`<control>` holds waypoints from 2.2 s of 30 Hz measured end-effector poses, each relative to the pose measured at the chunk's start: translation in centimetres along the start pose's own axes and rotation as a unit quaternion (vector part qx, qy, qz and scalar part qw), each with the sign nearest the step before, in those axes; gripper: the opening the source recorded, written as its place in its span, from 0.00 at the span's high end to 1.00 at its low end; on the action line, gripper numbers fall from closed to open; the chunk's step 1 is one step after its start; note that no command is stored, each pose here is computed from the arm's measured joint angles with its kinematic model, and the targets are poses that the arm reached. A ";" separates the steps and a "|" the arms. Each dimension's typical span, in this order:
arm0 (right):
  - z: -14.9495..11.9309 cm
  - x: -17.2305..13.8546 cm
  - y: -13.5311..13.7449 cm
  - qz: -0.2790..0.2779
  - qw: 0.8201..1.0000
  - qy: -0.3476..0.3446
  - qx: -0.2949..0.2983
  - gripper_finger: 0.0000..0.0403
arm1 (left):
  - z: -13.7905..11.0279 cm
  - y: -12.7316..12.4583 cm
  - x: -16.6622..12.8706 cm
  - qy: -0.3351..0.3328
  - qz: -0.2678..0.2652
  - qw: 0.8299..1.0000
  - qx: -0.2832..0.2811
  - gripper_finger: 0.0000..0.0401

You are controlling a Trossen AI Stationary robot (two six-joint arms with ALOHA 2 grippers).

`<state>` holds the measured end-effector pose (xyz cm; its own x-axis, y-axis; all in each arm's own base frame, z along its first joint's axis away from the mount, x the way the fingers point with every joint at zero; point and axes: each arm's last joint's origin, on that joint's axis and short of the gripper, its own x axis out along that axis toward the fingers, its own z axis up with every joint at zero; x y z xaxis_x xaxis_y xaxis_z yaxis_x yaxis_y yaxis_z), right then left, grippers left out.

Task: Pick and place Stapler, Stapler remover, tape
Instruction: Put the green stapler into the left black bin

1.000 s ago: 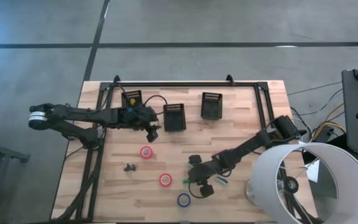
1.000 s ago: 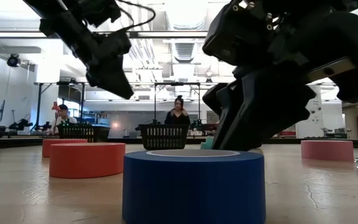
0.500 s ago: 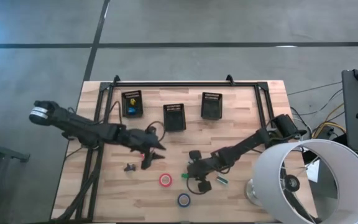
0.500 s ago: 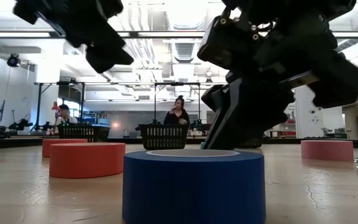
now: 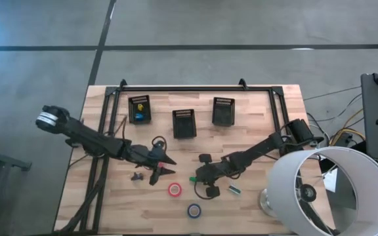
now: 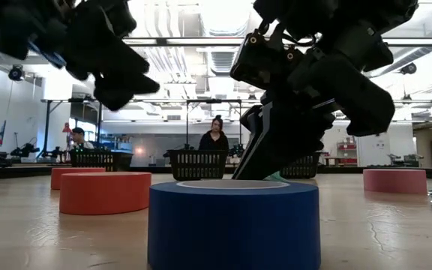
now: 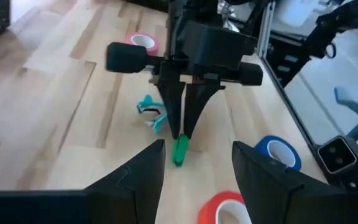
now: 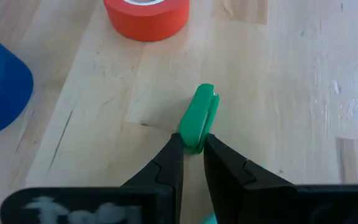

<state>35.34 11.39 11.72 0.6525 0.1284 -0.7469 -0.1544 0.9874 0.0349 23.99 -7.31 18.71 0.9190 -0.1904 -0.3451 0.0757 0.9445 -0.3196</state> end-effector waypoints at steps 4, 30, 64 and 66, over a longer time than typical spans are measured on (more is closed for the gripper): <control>0.1 0.0 -0.3 -0.003 1.000 -0.001 -0.007 0.87 | -1.4 0.3 2.2 0.020 -0.006 1.000 0.013 0.53; 0.2 0.1 -0.5 -0.003 1.000 -0.005 -0.007 0.87 | -4.2 0.5 11.6 0.117 0.022 0.991 0.055 0.53; 2.5 -3.9 -0.5 -0.006 0.999 -0.035 -0.042 0.59 | -2.1 0.1 9.9 0.113 0.044 0.989 0.078 0.84; 2.8 -5.0 -0.7 -0.028 0.998 -0.032 -0.042 0.58 | -1.1 -0.1 9.1 0.110 0.063 0.988 0.087 0.84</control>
<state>34.23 10.31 17.27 0.7076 0.0817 -0.7019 -0.1761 0.9823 -0.0632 31.87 -9.45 14.62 0.8208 -0.1037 -0.5617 0.0494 0.9926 -0.1111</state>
